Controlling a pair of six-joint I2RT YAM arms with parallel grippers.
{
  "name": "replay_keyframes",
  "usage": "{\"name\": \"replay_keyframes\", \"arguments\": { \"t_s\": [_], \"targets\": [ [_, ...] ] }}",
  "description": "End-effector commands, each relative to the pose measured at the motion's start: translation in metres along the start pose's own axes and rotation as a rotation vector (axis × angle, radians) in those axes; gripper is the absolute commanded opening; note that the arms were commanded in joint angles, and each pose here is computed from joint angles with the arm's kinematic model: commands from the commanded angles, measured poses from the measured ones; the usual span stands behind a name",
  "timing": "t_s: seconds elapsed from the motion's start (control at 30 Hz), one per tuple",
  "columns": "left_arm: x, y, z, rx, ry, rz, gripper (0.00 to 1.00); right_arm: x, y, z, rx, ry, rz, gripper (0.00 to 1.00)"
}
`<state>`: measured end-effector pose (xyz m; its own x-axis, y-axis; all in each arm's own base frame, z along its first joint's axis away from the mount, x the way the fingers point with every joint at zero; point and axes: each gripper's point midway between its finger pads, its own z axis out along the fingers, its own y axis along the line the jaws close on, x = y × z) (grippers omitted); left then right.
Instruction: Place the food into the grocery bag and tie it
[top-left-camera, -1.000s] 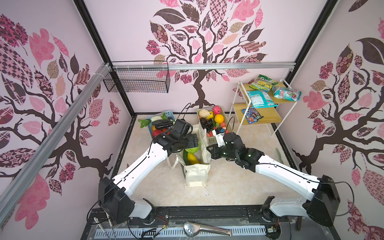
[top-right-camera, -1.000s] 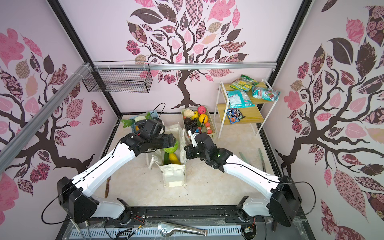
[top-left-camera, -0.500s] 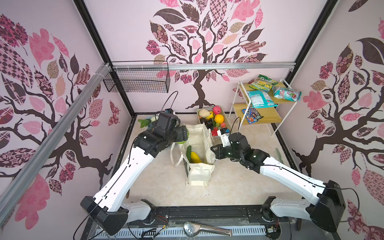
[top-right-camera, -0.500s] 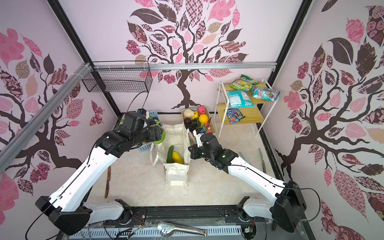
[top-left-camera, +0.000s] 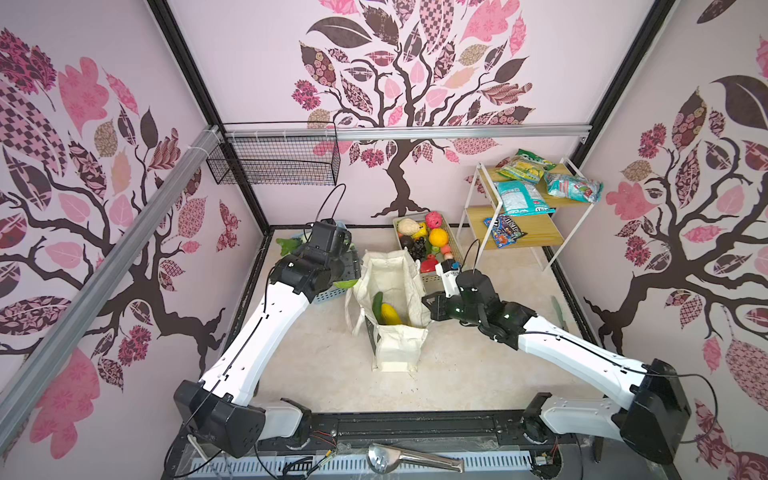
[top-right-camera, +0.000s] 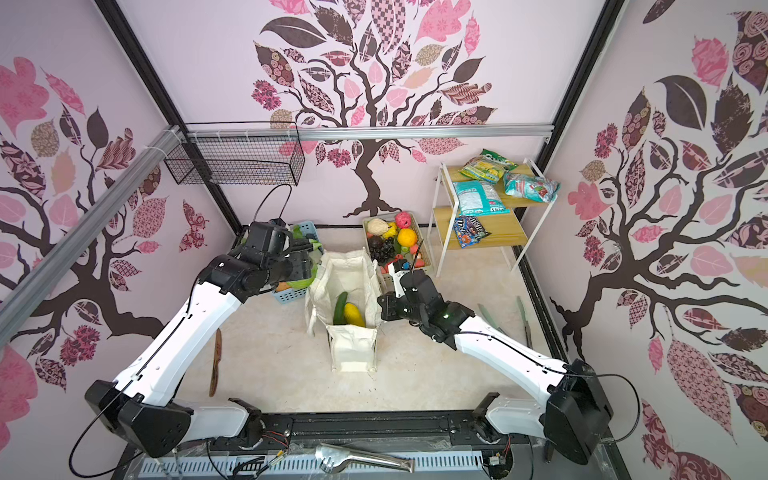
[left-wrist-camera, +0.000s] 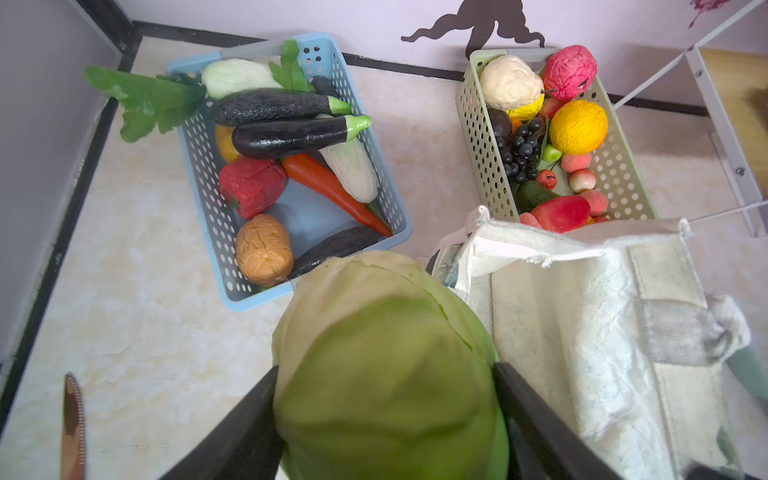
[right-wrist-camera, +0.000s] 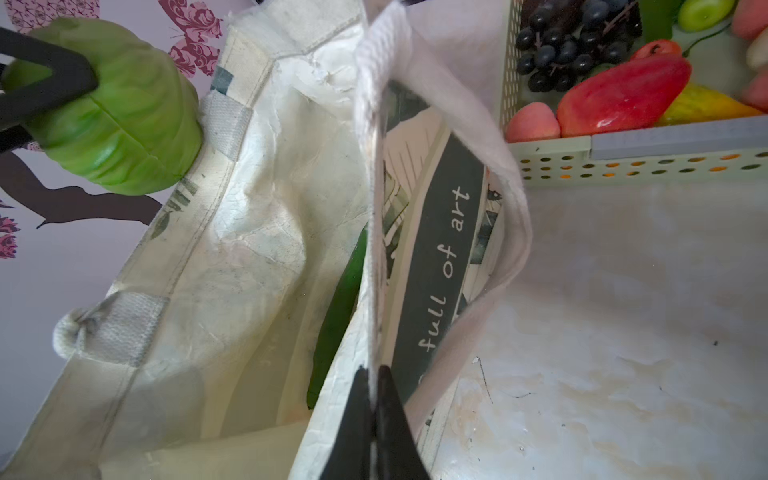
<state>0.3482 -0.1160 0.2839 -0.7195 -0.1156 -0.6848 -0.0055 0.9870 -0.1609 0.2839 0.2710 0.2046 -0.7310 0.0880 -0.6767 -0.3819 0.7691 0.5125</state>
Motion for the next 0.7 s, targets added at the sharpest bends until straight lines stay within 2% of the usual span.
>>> {"name": "replay_keyframes", "arguments": {
  "t_s": [0.0, 0.07, 0.2, 0.37, 0.5, 0.67],
  "targets": [
    [-0.006, -0.027, -0.008, 0.163, -0.024, -0.045, 0.72, 0.013, -0.016, 0.012, 0.059, 0.042, 0.033, 0.00],
    [-0.009, -0.042, -0.015, 0.236, -0.033, -0.058, 0.72, 0.016, -0.020, 0.015, 0.079, 0.054, 0.036, 0.00],
    [-0.011, -0.069, -0.035, 0.301, -0.052, -0.015, 0.72, 0.010, -0.020, 0.014, 0.082, 0.030, 0.049, 0.00],
    [-0.010, -0.089, -0.041, 0.308, -0.070, 0.020, 0.72, -0.003, -0.014, 0.010, 0.074, -0.009, 0.052, 0.00],
    [0.005, -0.095, -0.018, 0.265, -0.005, 0.046, 0.71, -0.010, -0.007, 0.011, 0.052, -0.018, 0.050, 0.00],
    [-0.013, -0.076, -0.046, 0.138, -0.104, 0.081, 0.72, -0.017, 0.007, 0.017, 0.008, -0.001, 0.030, 0.00]
  ]
}}
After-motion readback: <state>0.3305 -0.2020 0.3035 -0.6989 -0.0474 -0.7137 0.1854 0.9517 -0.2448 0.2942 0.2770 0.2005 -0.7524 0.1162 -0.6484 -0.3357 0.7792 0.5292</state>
